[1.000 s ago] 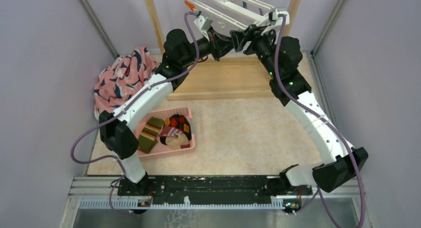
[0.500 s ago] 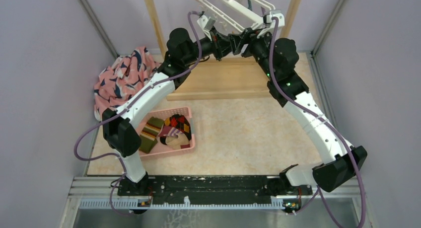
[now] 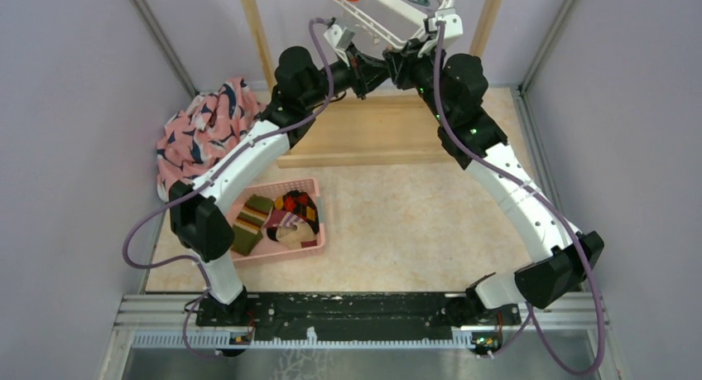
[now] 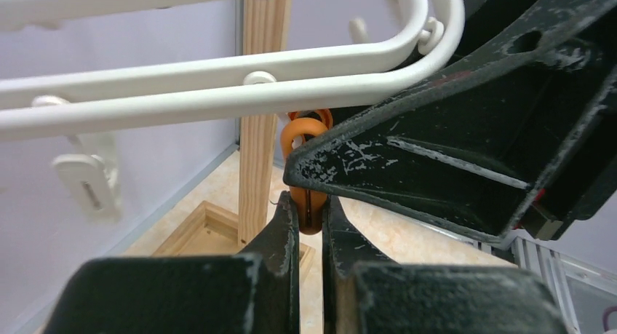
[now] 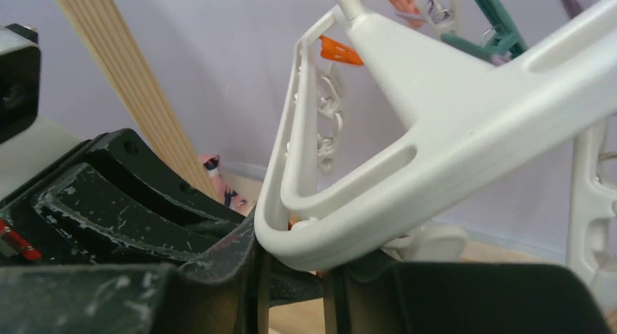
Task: Clip the socks to the hanger
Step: Open the clamp at the hanger.
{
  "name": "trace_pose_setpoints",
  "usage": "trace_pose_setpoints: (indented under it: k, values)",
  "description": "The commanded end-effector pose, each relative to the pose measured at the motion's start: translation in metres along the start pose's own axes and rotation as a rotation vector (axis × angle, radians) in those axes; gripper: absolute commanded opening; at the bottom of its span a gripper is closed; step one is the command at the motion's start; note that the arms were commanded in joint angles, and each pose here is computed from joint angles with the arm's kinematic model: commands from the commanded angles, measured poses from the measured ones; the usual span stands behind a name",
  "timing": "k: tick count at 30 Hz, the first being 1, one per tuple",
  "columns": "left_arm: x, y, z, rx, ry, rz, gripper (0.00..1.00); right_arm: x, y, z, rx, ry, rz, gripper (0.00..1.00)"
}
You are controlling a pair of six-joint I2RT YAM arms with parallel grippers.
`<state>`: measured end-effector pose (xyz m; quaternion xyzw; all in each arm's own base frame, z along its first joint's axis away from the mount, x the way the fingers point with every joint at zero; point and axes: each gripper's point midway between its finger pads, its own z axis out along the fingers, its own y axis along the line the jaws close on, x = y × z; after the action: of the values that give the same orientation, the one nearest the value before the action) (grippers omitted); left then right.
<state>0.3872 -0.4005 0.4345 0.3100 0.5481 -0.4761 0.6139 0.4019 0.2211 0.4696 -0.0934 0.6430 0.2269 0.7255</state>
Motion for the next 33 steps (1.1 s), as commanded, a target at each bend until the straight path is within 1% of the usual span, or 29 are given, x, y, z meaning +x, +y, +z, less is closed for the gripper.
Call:
trace_pose_setpoints:
  k: [1,3,4,6,7,8,9,12,13,14,24,25,28,32,33]
  values:
    - [0.057,-0.058,-0.009,0.22,0.204,-0.116,0.0,-0.061,-0.001,0.005,0.013,-0.186,-0.017,0.13]
    - [0.057,-0.058,-0.009,0.22,0.204,-0.114,0.0,-0.059,-0.001,0.005,0.011,-0.182,-0.013,0.03]
    - [0.057,-0.058,-0.009,0.219,0.204,-0.112,0.0,-0.057,0.0,0.005,0.011,-0.179,-0.012,0.0]
    - [0.057,-0.058,-0.01,0.214,0.206,-0.108,0.0,-0.056,0.0,0.004,0.01,-0.178,-0.008,0.0]
    - [0.057,-0.057,-0.011,0.208,0.205,-0.103,0.01,-0.055,-0.001,0.004,0.011,-0.174,-0.008,0.0]
    - [0.057,-0.055,-0.012,0.199,0.205,-0.099,0.05,-0.055,-0.001,0.003,0.009,-0.173,-0.006,0.0]
    - [0.058,-0.054,-0.013,0.192,0.204,-0.097,0.11,-0.054,0.0,0.003,0.007,-0.17,-0.006,0.0]
    - [0.058,-0.051,-0.016,0.166,0.202,-0.083,0.4,-0.051,0.001,0.003,0.003,-0.159,-0.003,0.0]
    - [0.059,-0.051,-0.017,0.157,0.202,-0.078,0.45,-0.049,0.0,0.002,0.003,-0.156,-0.002,0.0]
    - [0.06,-0.049,-0.02,0.148,0.205,-0.072,0.47,-0.048,0.0,0.002,0.002,-0.153,-0.002,0.0]
    - [0.074,-0.028,-0.037,0.019,0.215,-0.012,0.52,-0.04,-0.004,0.0,-0.003,-0.134,0.041,0.0]
    - [0.078,-0.025,-0.04,0.002,0.214,-0.006,0.54,-0.039,-0.005,-0.001,-0.002,-0.134,0.044,0.0]
    - [0.088,-0.009,-0.051,-0.107,0.234,-0.006,0.67,-0.037,-0.005,-0.001,-0.002,-0.131,0.055,0.0]
    - [0.106,0.03,-0.081,-0.372,0.284,0.013,0.81,-0.032,-0.006,-0.003,-0.003,-0.123,0.071,0.0]
    - [0.112,0.036,-0.092,-0.427,0.296,0.016,0.83,-0.032,-0.006,-0.004,-0.006,-0.123,0.076,0.0]
